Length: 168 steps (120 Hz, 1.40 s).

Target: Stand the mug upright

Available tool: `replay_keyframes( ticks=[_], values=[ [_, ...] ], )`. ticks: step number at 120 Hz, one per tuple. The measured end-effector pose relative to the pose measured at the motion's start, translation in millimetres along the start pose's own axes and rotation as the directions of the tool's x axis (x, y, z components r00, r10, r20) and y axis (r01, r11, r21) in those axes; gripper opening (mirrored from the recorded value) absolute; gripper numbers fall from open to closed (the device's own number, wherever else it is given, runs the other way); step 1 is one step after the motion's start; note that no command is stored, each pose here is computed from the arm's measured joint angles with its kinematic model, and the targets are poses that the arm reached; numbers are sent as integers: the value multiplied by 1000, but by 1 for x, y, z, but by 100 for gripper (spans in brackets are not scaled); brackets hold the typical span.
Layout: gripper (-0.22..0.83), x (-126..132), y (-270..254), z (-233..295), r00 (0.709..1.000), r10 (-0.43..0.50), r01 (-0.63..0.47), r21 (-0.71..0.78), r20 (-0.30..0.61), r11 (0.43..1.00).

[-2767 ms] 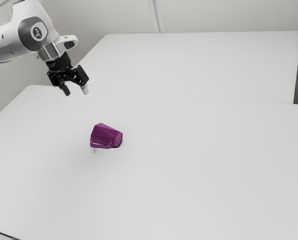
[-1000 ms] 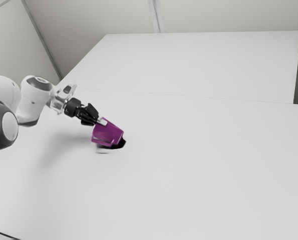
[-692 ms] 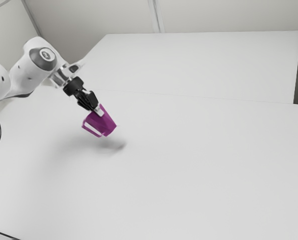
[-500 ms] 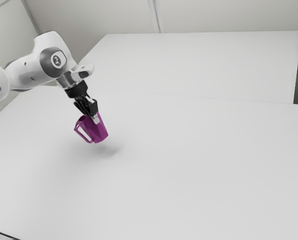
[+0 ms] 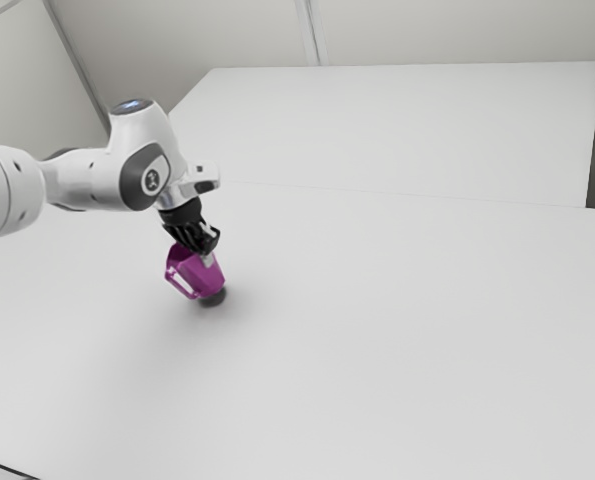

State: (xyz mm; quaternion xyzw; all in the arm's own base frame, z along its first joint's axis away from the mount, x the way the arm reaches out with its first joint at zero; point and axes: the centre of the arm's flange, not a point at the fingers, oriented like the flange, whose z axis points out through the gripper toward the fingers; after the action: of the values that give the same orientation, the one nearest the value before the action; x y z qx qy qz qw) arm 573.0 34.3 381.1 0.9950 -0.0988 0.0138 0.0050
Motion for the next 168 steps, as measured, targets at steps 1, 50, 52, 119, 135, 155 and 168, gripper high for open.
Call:
replay_keyframes(
  ticks=[1,50,52,119,135,155,168],
  values=[
    [-16,0,0,1,1000,-2,2,1,-1,1000],
    [32,7,1,17,996,-87,87,-3,-27,996],
    [35,7,2,15,996,-88,88,-2,-31,996],
    [60,59,2,-177,981,-104,105,-3,-165,994],
    [61,55,5,-198,986,-104,104,-6,-127,995],
    [61,47,8,-212,991,-107,106,-16,-79,994],
    [61,44,9,-210,993,-109,108,-22,-50,994]
  ],
)
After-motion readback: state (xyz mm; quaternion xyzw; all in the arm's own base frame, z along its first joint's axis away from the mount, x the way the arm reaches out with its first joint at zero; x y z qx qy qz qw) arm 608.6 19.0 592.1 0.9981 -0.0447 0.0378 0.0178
